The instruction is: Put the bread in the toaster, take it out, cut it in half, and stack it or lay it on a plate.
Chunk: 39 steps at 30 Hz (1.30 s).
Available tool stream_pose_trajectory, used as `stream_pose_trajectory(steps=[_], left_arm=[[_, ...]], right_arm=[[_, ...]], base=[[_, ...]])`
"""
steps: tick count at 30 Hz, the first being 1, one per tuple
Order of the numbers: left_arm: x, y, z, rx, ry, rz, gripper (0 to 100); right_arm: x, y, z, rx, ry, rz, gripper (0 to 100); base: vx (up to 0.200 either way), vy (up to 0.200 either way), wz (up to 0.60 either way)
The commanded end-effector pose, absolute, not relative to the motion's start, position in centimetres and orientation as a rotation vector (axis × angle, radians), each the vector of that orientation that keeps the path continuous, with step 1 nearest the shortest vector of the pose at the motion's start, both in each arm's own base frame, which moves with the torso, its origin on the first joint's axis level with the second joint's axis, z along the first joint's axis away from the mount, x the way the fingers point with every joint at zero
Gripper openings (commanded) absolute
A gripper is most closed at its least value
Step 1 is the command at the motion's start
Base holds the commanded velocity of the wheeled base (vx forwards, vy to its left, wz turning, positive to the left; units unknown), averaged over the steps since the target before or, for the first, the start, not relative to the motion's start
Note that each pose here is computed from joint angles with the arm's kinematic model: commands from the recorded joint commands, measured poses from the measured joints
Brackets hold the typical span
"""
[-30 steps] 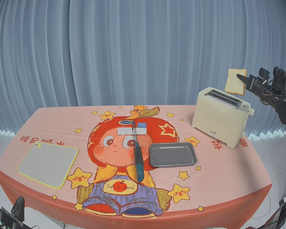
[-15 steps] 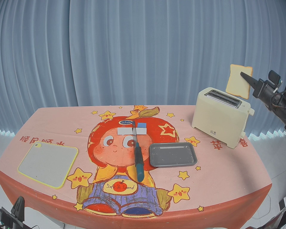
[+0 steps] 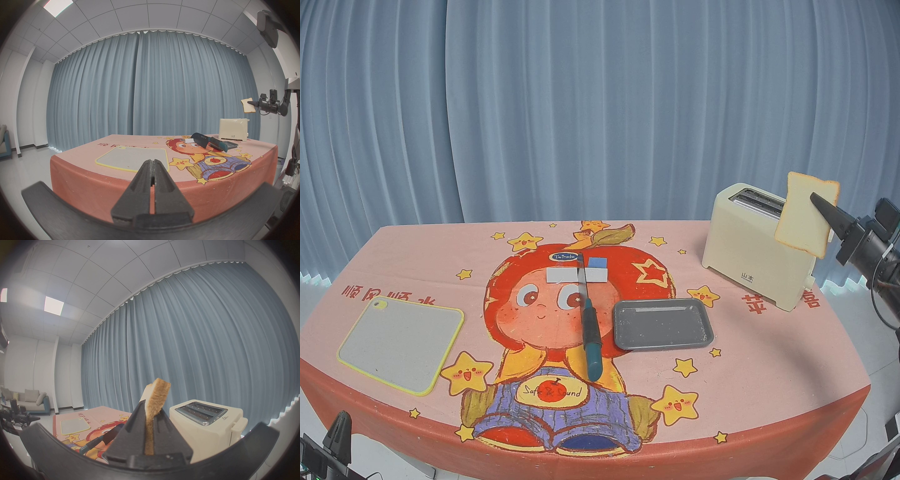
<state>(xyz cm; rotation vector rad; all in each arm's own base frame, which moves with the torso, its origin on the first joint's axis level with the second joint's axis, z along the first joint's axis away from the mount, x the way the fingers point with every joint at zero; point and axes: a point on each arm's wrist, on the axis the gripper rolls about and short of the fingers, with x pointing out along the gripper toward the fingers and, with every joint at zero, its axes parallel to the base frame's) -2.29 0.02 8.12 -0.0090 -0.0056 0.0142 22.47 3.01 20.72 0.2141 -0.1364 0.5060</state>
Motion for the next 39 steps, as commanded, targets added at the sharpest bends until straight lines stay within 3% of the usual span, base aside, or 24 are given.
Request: stream_pose_trajectory(steps=[1, 39], left_arm=[[-2.20, 0.02, 7.62, -0.011, 0.006, 0.017, 0], [-2.19, 0.02, 7.62, -0.009, 0.008, 0.017, 0]], right_arm=[[21.22, 3.07, 18.91, 0.212, -0.125, 0.509, 0], [21.28, 3.11, 19.26, 0.184, -0.162, 0.510, 0]], base=[[0.000, 0.000, 0.00], [0.000, 0.000, 0.00]])
